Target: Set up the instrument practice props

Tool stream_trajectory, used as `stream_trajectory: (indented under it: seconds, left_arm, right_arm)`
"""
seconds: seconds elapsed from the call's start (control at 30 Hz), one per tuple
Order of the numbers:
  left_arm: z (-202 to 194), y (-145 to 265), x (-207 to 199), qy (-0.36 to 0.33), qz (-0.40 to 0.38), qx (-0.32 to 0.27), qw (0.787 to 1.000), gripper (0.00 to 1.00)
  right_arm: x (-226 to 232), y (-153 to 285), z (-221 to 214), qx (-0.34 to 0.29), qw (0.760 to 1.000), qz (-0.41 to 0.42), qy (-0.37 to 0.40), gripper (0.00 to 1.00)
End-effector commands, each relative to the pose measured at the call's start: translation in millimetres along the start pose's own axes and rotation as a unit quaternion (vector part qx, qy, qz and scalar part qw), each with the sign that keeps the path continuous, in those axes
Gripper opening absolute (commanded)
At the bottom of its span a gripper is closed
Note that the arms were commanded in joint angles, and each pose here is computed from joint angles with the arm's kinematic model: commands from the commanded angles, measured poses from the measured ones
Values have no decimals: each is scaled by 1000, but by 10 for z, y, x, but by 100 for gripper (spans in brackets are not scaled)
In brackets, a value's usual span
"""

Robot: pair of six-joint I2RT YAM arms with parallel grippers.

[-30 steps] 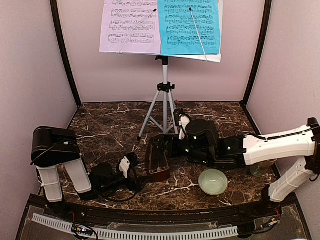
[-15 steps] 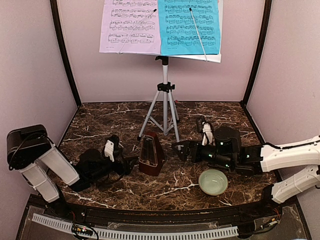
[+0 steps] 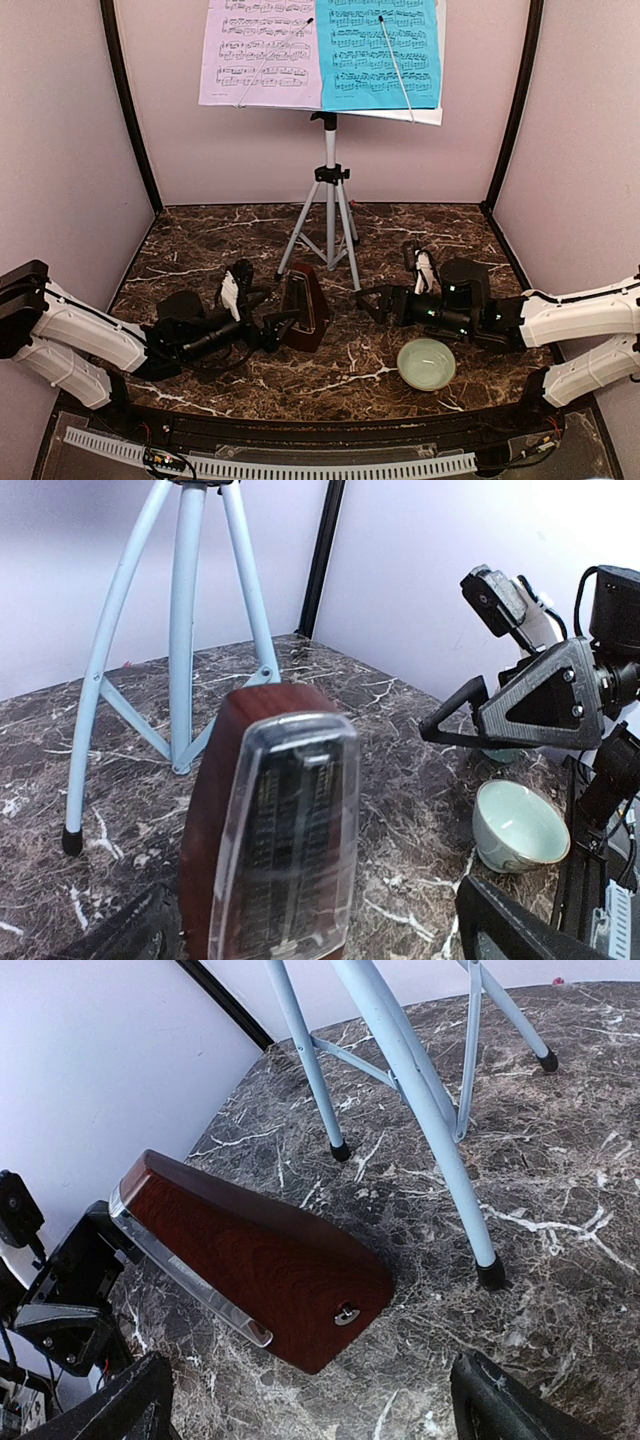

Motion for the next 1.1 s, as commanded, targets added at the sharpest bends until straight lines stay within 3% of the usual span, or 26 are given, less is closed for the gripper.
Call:
stream_trajectory:
  seconds: [0.0, 0.27, 0.63, 0.93, 1.07]
  left_arm:
    - [51, -170, -79, 23, 27, 12, 999, 99]
    - [79, -536, -86, 40, 122, 44, 991, 99]
    - [-39, -828, -50, -26, 180, 81, 980, 96]
    - [55, -838, -82, -77, 183, 82, 977, 68]
    - [295, -763, -192, -139, 164, 65, 975, 46]
  right_arm:
    - [19, 47, 72, -27, 999, 24, -3, 98]
    - [-26, 110, 49, -38, 999, 22, -12, 97]
    - [-76, 92, -15, -38, 999, 24, -24, 98]
    - [-103, 73, -46, -39, 999, 22, -15, 98]
    - [-107, 69, -62, -46, 998, 31, 2, 96]
Point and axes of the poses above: each gripper's point midway between its finger pads, its own y axis back along the fingers, its own x axis along the line the jaws close on, z = x × y, the point moved 10 cm from there along y, back along the fingers, and after that the axes turned 1 degree about -y, right-handed, at the moved point
